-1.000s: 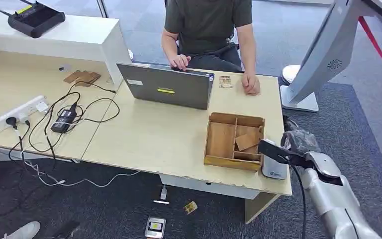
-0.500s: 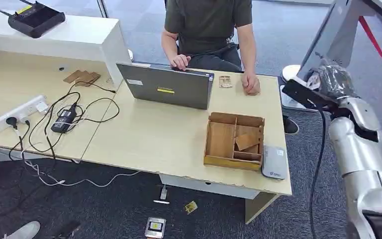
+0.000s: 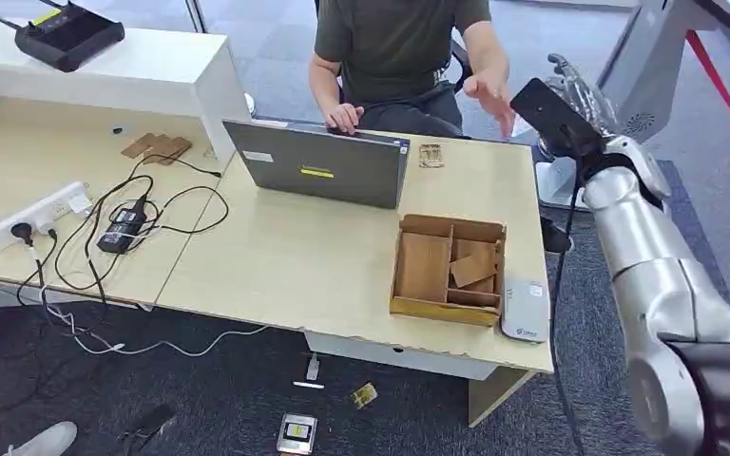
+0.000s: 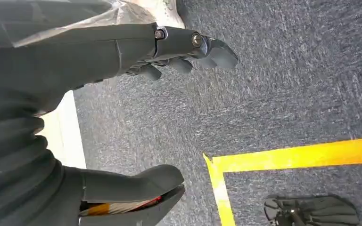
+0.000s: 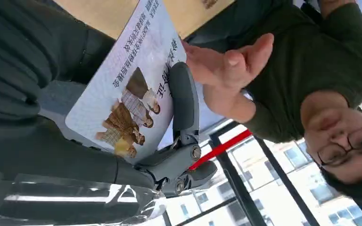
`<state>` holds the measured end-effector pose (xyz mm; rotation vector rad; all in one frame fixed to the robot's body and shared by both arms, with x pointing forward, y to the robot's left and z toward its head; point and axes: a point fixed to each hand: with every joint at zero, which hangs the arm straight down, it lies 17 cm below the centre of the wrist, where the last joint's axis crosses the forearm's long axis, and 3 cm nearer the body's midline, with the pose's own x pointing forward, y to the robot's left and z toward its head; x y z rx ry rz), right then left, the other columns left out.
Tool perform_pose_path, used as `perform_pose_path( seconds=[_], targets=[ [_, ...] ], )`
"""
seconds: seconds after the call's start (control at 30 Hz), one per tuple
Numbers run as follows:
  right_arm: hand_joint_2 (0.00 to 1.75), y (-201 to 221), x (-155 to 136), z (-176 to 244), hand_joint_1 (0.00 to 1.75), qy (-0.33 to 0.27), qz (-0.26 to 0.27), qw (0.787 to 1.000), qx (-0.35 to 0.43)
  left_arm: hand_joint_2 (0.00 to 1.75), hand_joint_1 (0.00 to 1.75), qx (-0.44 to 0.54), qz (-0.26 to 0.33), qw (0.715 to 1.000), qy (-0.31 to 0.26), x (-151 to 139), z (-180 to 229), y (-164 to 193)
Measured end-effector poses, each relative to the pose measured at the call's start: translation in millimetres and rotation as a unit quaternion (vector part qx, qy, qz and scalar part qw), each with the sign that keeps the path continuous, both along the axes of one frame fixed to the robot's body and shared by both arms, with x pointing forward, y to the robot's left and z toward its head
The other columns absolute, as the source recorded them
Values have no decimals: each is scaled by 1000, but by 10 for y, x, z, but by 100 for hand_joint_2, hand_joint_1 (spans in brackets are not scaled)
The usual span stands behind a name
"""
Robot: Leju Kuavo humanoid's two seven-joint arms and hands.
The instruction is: Pass the card to the sensor for recognition and then transmit it.
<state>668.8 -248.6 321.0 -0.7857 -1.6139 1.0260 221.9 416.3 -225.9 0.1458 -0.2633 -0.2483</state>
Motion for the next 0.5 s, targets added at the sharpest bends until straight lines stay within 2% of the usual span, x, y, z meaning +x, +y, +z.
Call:
perform_pose_path(
  seconds=[0.33, 0.37, 0.4, 0.5],
  targets=[
    [175, 89, -1, -349, 175, 48, -16, 999, 8, 175, 0, -9, -14, 1000, 2, 93, 11, -170],
    [175, 84, -2, -366, 42, 50, -16, 999, 8, 175, 0, -10, -14, 1000, 1, 104, 13, -182],
    [175, 79, -3, -387, 0, 53, -17, 998, 8, 175, 0, -10, -15, 1000, 1, 109, 14, -192],
    [175, 63, -7, -442, 0, 59, -19, 998, 9, 175, 0, -11, -17, 1000, 3, 116, 13, -217]
  ],
)
